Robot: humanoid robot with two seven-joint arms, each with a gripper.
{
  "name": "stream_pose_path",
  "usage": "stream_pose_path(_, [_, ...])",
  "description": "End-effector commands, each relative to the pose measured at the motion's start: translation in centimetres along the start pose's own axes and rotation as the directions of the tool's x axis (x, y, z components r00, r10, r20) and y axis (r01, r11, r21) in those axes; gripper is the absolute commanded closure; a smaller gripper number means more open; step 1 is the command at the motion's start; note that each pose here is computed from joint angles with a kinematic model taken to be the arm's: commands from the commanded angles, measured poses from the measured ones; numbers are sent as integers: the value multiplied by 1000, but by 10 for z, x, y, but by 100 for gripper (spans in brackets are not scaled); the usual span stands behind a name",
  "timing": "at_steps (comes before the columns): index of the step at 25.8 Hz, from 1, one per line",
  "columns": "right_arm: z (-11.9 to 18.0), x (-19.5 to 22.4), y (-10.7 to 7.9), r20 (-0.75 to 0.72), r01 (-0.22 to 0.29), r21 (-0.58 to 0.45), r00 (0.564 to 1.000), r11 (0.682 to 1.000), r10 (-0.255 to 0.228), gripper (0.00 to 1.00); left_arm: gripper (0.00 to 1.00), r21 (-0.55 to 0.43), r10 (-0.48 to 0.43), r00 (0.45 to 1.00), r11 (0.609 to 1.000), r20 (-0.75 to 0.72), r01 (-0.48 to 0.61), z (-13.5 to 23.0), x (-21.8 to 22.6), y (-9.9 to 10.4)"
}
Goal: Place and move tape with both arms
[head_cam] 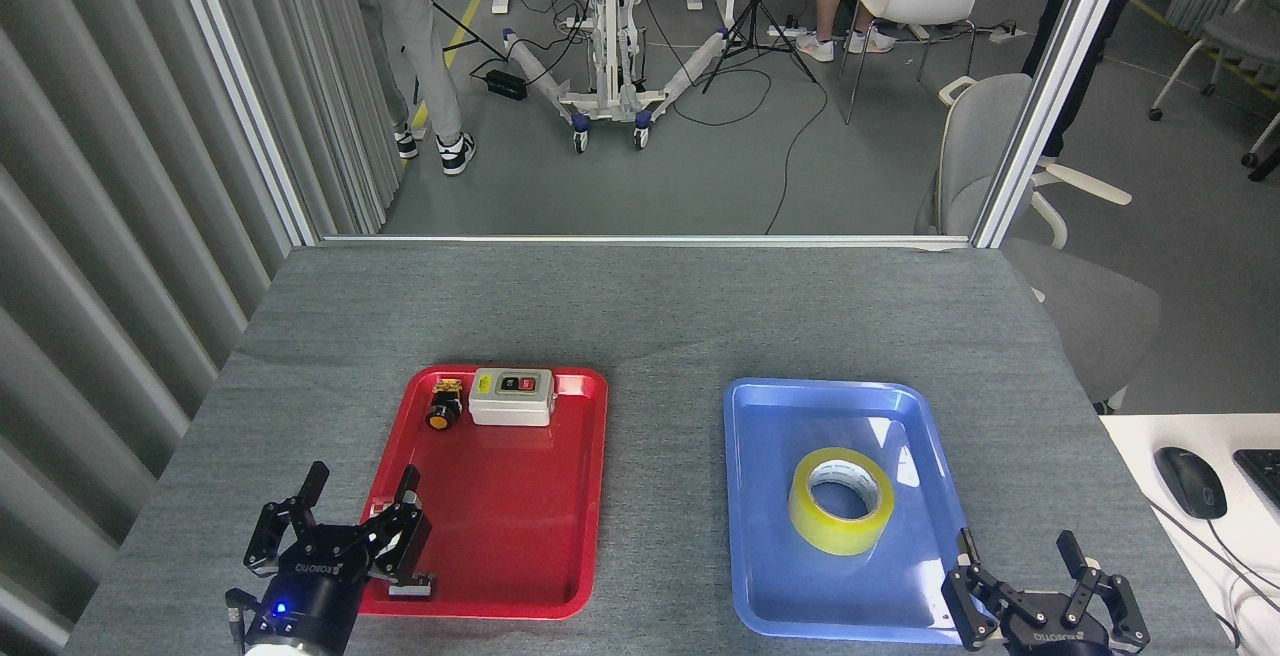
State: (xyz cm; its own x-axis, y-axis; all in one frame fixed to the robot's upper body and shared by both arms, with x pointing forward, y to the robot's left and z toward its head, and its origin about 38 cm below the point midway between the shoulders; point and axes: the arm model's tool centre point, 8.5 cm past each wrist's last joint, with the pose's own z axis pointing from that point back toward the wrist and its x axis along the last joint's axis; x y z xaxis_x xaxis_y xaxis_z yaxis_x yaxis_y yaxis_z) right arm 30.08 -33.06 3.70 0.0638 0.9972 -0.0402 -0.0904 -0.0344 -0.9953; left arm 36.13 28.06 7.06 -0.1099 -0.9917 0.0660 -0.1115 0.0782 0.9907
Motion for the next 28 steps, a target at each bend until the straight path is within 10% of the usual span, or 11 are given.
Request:
stream_pose_path(1, [1,0,1,1,-1,2,1000,1000,1,0,0,-3,1,1000,1000,-2,-1,1,0,-1])
stream_pose_path(28, [17,5,0,41,-11,-32,999,999,13,0,0,-11,13,1000,1000,-18,-13,-3,-5,-5])
